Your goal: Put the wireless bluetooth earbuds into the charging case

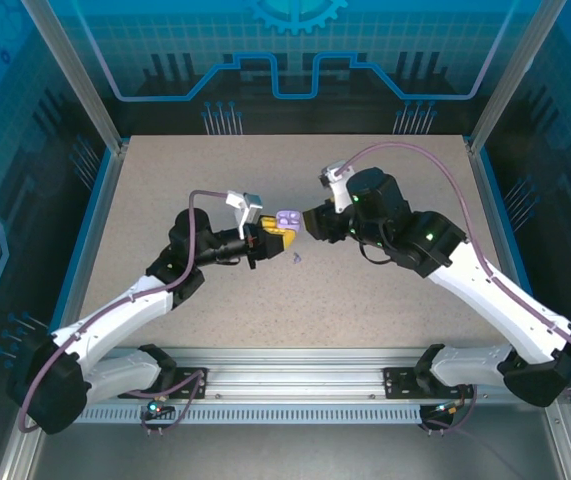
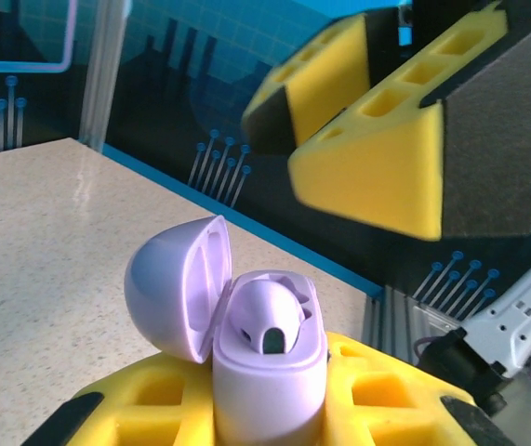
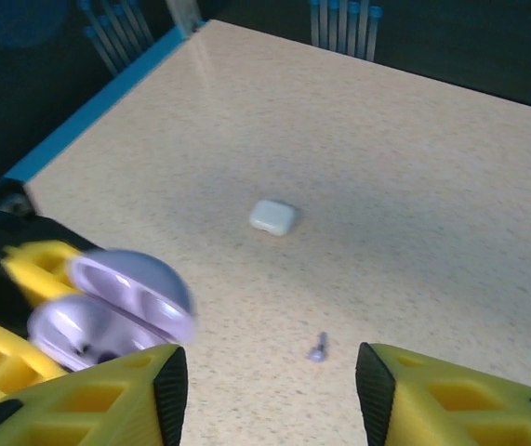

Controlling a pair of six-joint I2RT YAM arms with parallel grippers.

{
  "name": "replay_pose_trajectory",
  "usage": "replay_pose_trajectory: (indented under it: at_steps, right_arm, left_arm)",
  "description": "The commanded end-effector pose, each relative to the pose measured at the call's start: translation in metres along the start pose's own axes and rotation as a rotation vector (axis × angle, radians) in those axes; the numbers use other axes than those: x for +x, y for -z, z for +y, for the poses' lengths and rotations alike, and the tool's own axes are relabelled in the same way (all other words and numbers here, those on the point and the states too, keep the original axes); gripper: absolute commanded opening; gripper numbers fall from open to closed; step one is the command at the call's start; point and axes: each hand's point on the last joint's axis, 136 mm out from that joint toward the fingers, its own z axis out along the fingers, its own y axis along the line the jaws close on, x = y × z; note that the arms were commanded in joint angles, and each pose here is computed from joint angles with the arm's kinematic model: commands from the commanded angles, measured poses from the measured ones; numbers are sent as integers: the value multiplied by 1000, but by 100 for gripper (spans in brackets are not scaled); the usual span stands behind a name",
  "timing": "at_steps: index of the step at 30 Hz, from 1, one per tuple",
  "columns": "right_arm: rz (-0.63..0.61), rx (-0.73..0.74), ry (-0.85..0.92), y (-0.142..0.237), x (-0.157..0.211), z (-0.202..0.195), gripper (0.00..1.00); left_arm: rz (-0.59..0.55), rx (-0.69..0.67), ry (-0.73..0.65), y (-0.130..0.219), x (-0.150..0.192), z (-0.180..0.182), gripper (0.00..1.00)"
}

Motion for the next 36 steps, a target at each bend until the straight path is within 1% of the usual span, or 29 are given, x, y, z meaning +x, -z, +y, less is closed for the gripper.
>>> replay_pose_trajectory:
  at_steps: [1,5,9,18,23,28,33,36]
  right_arm:
    - [40,121,-92,-3,18,-37,54]
    - [137,128,-141,-25,47,-53,54]
    - [246,97,-162,-61,77,-58,54]
    - [430,32,-154,-137,124,-45,54]
    - [535,17,-103,-175,148,-29,54]
    - [596,22,-59,-200,160,-15,53]
    - [647,65,-62,-217,172,-18,51]
    - [687,53,-63,-226,181,-16,49]
  left_arm:
    - [-23,-72,17,15,-1,12,14]
    - [-13,-116,35,28,6,18,14]
    - [-15,-145,35,38,10,16,14]
    - [-11,-152,39,50,13,8,15]
    - [3,-159,41,51,15,8,15]
    - [-4,-165,42,53,15,8,15]
    - [-6,-167,44,54,16,8,15]
    - [-8,-169,42,54,15,8,15]
